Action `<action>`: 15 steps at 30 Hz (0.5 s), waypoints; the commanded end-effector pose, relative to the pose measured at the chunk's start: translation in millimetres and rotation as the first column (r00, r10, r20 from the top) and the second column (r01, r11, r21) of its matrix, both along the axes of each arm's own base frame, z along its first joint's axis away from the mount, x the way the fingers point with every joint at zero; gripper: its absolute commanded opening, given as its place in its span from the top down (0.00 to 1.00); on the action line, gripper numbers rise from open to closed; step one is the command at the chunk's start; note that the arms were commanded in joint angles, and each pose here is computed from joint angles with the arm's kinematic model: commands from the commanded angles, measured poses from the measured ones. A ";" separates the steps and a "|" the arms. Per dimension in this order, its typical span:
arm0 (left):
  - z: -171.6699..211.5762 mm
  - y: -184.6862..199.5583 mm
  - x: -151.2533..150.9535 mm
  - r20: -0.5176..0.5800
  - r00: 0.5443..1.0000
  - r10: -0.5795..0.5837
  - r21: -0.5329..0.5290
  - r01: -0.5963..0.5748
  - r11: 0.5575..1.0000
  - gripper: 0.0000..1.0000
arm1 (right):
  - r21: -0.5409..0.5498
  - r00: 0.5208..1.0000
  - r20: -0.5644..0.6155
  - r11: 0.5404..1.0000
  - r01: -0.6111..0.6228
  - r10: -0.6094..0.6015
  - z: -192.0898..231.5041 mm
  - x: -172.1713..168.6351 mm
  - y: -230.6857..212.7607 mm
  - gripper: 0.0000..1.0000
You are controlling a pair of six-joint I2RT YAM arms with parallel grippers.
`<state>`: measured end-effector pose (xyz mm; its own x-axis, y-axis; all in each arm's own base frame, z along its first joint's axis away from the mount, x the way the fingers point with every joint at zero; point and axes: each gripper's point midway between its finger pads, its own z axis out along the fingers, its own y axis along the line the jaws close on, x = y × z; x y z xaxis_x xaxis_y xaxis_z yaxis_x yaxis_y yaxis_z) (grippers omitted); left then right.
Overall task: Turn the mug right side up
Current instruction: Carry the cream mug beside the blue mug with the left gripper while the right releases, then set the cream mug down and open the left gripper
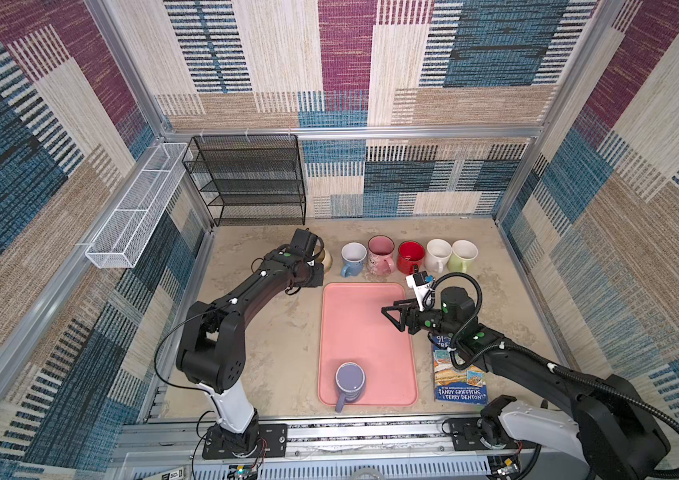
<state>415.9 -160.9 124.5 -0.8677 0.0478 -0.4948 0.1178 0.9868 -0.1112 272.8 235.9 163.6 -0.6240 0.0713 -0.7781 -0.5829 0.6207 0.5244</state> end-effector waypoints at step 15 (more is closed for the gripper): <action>-23.3 -7.7 48.6 -0.026 0.998 -0.062 0.071 0.063 0.995 1.00 | -0.022 1.000 0.020 1.000 0.009 -0.009 -2.0 4.1 -0.8 0.33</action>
